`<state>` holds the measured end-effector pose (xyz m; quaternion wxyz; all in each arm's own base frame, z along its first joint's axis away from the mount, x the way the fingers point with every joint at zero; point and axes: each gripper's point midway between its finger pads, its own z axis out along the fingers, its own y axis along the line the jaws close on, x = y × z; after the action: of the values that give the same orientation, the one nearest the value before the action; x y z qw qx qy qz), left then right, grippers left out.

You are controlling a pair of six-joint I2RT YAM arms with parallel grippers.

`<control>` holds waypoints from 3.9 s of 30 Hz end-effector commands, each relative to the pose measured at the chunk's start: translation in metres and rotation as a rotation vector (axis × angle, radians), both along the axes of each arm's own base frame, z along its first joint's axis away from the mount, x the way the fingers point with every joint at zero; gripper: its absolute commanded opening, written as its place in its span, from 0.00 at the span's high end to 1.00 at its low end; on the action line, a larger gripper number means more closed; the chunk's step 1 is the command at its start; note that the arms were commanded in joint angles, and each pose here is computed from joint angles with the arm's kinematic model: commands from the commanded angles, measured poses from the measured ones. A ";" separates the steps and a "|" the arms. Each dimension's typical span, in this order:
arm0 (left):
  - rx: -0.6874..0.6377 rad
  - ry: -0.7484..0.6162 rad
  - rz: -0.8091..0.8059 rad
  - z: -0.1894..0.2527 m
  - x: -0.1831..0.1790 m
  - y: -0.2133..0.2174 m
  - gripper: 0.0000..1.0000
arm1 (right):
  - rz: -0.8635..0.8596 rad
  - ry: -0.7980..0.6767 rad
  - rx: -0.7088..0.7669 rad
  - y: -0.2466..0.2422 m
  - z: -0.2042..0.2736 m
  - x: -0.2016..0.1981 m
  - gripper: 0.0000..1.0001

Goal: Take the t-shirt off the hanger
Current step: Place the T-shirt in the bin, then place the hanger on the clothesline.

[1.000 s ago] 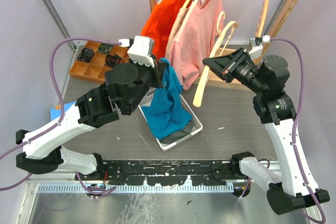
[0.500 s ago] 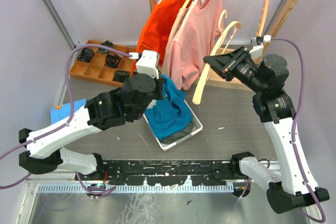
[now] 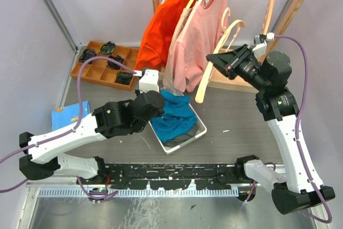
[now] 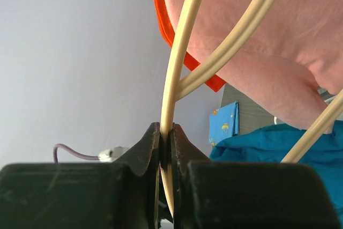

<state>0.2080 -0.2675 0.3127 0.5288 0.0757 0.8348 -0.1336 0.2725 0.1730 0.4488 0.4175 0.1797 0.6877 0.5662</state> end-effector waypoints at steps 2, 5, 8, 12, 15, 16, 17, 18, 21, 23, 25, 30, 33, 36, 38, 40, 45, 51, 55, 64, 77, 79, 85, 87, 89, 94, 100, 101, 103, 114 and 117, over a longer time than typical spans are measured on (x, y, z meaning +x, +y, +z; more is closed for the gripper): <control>-0.004 0.119 0.013 -0.045 -0.012 -0.006 1.00 | -0.007 -0.166 0.048 -0.001 0.049 -0.001 0.99; 0.014 0.184 -0.025 -0.068 -0.018 -0.020 1.00 | -0.002 -0.175 0.056 0.000 0.053 0.002 1.00; 0.038 0.239 -0.043 -0.085 -0.023 -0.029 1.00 | 0.009 -0.196 0.062 0.002 0.062 0.005 0.99; 0.057 0.306 -0.084 -0.099 -0.028 -0.042 0.78 | 0.015 -0.222 0.065 0.004 0.074 0.009 0.99; 0.060 0.383 -0.101 -0.107 -0.031 -0.045 0.37 | 0.011 -0.231 0.065 0.004 0.080 0.015 0.99; 0.058 0.401 -0.090 -0.107 -0.032 -0.043 0.22 | 0.016 -0.231 0.067 0.005 0.081 0.018 0.99; 0.058 0.413 -0.088 -0.106 -0.033 -0.041 0.15 | 0.022 -0.226 0.065 0.007 0.081 0.023 0.99; 0.058 0.413 -0.083 -0.102 -0.034 -0.038 0.14 | 0.028 -0.231 0.062 0.007 0.084 0.026 0.99; 0.032 0.392 -0.068 -0.085 -0.034 -0.028 0.07 | 0.035 -0.242 0.048 0.008 0.089 0.039 0.99; -0.008 0.364 -0.064 -0.068 -0.034 -0.022 0.05 | 0.037 -0.248 0.047 0.009 0.093 0.046 0.99; -0.050 0.320 -0.075 -0.047 -0.032 -0.020 0.04 | 0.036 -0.254 0.050 0.009 0.097 0.052 0.99; -0.166 0.190 -0.089 0.013 -0.025 -0.009 0.04 | 0.052 -0.242 0.076 0.006 0.095 0.075 0.99; -0.193 0.120 -0.139 0.041 -0.023 -0.012 0.04 | 0.080 -0.248 0.110 0.005 0.100 0.084 1.00; -0.165 0.046 -0.184 0.064 -0.019 -0.010 0.04 | 0.062 -0.270 0.106 -0.001 0.108 0.092 0.99; -0.174 0.003 -0.188 0.079 -0.017 -0.008 0.04 | 0.049 -0.267 0.106 -0.005 0.107 0.098 0.99; -0.201 -0.037 -0.188 0.094 -0.014 -0.007 0.04 | 0.046 -0.270 0.102 -0.006 0.106 0.102 0.99; -0.250 -0.121 -0.176 0.123 -0.008 -0.004 0.04 | 0.046 -0.272 0.109 -0.009 0.109 0.110 0.99; -0.249 -0.165 -0.173 0.136 -0.004 -0.003 0.04 | 0.043 -0.259 0.129 -0.009 0.110 0.120 0.99; -0.257 -0.173 -0.169 0.139 -0.004 -0.002 0.04 | 0.021 -0.241 0.146 -0.013 0.107 0.128 0.99; -0.250 -0.188 -0.161 0.142 -0.002 -0.002 0.03 | -0.011 -0.214 0.180 -0.023 0.105 0.143 0.99; -0.255 -0.201 -0.145 0.145 -0.001 0.004 0.02 | -0.073 -0.128 0.212 -0.038 0.091 0.155 0.99; -0.257 -0.200 -0.144 0.144 -0.001 0.005 0.02 | -0.085 -0.121 0.216 -0.042 0.090 0.155 0.99; -0.260 -0.200 -0.143 0.144 -0.001 0.005 0.02 | -0.116 -0.103 0.216 -0.054 0.086 0.152 0.99; -0.259 -0.196 -0.145 0.143 -0.001 0.004 0.02 | -0.126 -0.097 0.215 -0.058 0.084 0.150 0.99; -0.260 -0.194 -0.148 0.143 -0.001 0.002 0.02 | -0.135 -0.094 0.216 -0.061 0.083 0.147 1.00; -0.266 -0.189 -0.158 0.142 -0.001 -0.002 0.02 | -0.164 -0.095 0.214 -0.073 0.083 0.140 0.99; -0.272 -0.180 -0.164 0.139 -0.002 -0.004 0.02 | -0.185 -0.092 0.209 -0.083 0.081 0.133 0.99; -0.273 -0.179 -0.163 0.139 -0.002 -0.004 0.02 | -0.188 -0.089 0.209 -0.085 0.079 0.133 0.99; -0.278 -0.179 -0.163 0.139 -0.003 -0.003 0.02 | -0.190 -0.086 0.209 -0.087 0.078 0.131 0.96; -0.289 -0.180 -0.158 0.140 -0.004 0.002 0.02 | -0.180 -0.103 0.173 -0.086 0.082 0.121 0.57; -0.287 -0.180 -0.162 0.140 -0.004 0.000 0.02 | -0.183 -0.111 0.145 -0.085 0.083 0.112 0.55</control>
<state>0.2036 -0.2693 0.4410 0.5859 0.0936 0.7591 -0.2676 0.4180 0.0841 0.5004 0.4521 0.2875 0.6096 0.5842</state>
